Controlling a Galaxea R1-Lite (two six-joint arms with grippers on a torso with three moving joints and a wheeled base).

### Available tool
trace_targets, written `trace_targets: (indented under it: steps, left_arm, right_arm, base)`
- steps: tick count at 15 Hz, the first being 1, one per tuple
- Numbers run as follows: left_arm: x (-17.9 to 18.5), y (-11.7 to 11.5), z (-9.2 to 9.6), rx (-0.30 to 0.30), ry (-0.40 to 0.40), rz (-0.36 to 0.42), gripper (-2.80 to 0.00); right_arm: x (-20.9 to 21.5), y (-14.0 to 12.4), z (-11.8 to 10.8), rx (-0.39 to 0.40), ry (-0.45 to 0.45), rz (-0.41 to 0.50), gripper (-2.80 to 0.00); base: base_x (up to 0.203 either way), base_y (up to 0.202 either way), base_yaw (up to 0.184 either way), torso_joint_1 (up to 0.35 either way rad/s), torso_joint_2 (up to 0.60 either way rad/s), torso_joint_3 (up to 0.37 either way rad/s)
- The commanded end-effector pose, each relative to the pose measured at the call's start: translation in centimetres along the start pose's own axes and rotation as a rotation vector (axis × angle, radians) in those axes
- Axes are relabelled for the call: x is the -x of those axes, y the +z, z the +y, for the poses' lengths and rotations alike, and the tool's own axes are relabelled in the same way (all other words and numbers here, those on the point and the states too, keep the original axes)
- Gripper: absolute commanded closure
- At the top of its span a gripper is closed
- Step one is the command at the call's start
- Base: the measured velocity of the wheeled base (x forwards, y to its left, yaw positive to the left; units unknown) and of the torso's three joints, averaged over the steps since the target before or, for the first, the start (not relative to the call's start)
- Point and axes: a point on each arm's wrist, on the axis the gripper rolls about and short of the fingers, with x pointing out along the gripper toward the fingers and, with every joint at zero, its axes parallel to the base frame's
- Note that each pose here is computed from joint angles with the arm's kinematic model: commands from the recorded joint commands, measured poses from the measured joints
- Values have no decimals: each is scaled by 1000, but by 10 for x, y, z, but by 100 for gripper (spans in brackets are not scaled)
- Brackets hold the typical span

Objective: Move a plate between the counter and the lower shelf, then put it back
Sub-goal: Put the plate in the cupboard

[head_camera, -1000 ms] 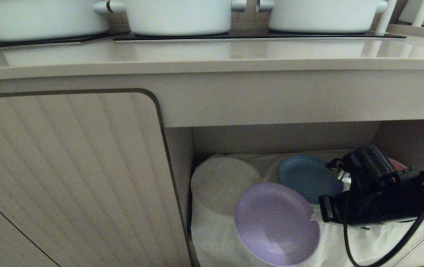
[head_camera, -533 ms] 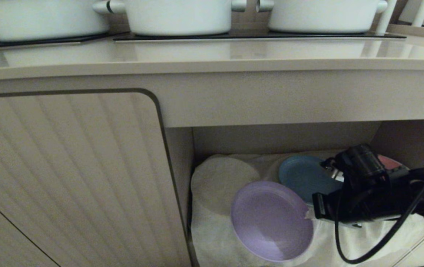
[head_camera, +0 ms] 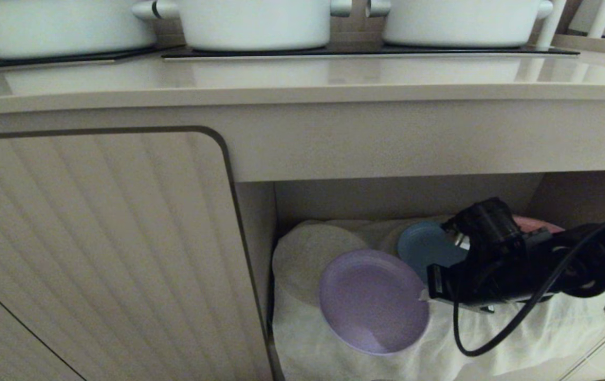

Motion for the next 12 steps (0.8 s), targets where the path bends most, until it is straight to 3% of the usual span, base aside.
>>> trace_targets:
  steps: [1,12]
  left_arm:
    - [0,0,0,0,0,-1,0]
    - [0,0,0,0,0,-1,0]
  right_arm:
    - [-8,2,5,1,11,-2,0]
    - [-36,26,20,-22,4,-85,0]
  base:
    - [0,0,0,0,0,0]
    - [0,0,0,0,0,0]
